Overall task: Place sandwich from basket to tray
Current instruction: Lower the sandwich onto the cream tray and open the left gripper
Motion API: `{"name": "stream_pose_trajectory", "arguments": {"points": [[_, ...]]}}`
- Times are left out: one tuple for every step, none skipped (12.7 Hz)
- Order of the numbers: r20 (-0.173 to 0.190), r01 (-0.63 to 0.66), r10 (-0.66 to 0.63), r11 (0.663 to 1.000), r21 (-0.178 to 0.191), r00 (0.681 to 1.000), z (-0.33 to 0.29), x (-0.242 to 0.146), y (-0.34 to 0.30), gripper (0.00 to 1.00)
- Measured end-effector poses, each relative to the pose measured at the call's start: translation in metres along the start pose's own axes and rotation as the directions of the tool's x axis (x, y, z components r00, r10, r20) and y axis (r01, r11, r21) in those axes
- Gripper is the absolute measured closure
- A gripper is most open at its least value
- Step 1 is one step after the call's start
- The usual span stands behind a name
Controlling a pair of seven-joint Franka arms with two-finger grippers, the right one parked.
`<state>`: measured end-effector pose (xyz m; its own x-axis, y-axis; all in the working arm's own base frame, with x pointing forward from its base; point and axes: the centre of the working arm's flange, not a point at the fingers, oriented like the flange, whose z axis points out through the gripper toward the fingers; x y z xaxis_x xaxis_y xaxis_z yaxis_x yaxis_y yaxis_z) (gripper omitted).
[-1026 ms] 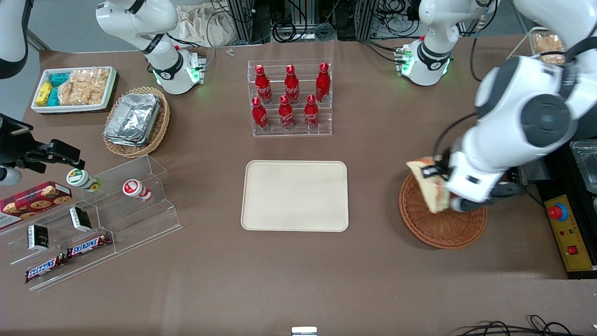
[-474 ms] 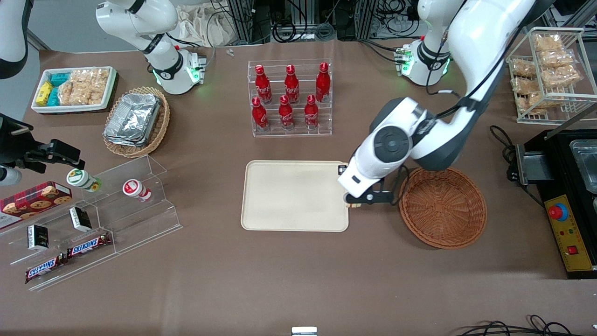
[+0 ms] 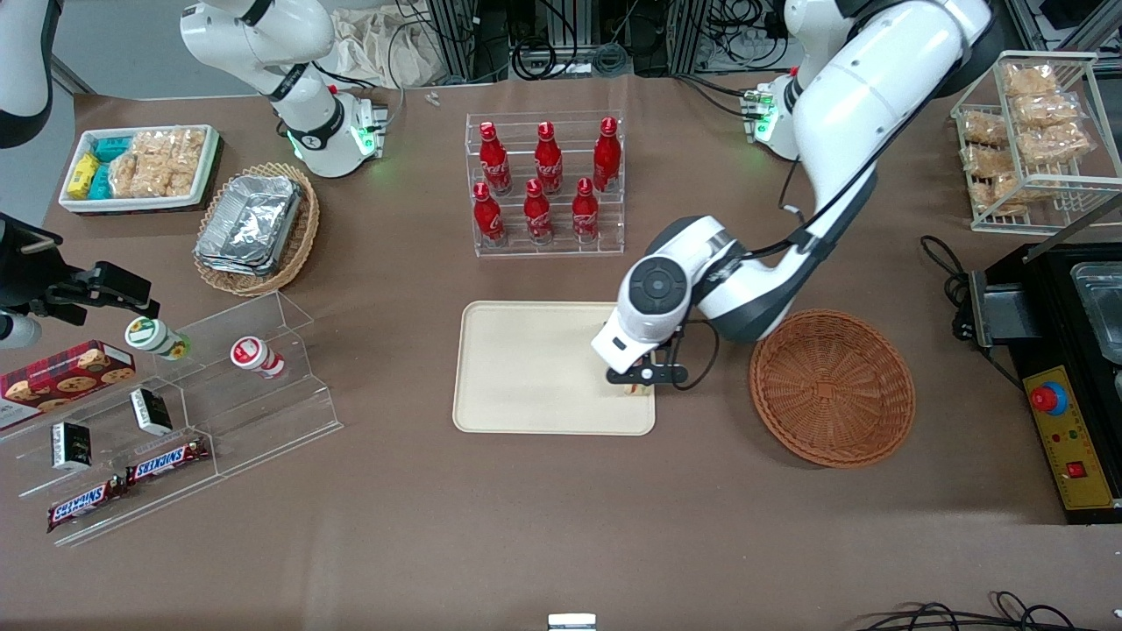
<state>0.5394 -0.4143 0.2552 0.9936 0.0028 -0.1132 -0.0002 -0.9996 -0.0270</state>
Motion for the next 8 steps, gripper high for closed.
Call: {"name": "stream_pose_trajectory", "arguments": {"points": [[-0.009,0.002,-0.002,1.0,0.007,1.0,0.0112,-0.0018,0.0053,0.85],[-0.01,0.001,-0.001,1.0,0.01,1.0,0.0184,-0.0026,0.0076,0.85],[-0.011,0.001,-0.001,1.0,0.01,1.0,0.0197,-0.002,0.008,0.85],[-0.013,0.002,-0.002,1.0,0.009,1.0,0.0186,-0.0013,0.008,0.85],[-0.014,0.002,-0.002,1.0,0.008,1.0,0.0184,-0.001,0.0079,0.78],[-0.014,0.003,-0.002,1.0,0.009,1.0,0.0184,-0.0006,0.0077,0.68],[-0.015,0.003,-0.003,1.0,0.009,1.0,0.0185,-0.0001,0.0073,0.57],[-0.016,0.005,-0.005,1.0,0.008,1.0,0.018,0.0006,0.0069,0.46]]}}
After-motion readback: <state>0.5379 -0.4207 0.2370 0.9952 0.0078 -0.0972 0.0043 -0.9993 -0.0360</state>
